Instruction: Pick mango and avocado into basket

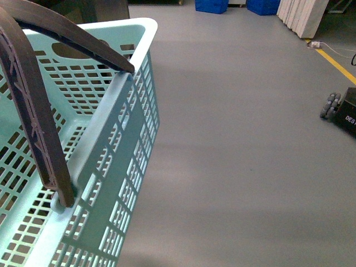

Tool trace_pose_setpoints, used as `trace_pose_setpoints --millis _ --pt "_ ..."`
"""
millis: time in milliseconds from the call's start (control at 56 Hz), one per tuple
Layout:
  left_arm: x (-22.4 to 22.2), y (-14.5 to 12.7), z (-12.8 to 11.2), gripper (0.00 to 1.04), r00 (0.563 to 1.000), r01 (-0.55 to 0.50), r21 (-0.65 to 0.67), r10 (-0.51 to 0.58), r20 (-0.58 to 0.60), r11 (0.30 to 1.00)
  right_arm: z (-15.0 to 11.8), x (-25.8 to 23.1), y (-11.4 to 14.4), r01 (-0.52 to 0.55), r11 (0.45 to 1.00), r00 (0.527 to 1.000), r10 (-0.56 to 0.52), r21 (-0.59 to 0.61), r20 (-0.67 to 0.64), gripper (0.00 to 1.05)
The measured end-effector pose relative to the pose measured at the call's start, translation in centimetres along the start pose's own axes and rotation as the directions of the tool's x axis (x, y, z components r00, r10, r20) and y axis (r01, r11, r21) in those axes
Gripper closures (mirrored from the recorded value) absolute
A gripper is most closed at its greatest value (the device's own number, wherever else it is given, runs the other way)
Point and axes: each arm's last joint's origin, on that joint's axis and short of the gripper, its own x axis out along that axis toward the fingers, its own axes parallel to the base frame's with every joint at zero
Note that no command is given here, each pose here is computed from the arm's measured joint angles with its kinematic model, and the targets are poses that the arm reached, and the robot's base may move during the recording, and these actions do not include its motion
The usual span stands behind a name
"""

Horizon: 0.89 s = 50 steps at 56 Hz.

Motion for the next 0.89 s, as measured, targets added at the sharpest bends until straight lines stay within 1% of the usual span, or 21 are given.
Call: trace_pose_setpoints --millis 893 --pt "0.0 0.0 0.0 1.0 1.0 0.0 0.0 0.0 0.0 1.0 0.0 0.0 0.0 0.0 1.0 1.0 0.0 0.0 0.0 0.09"
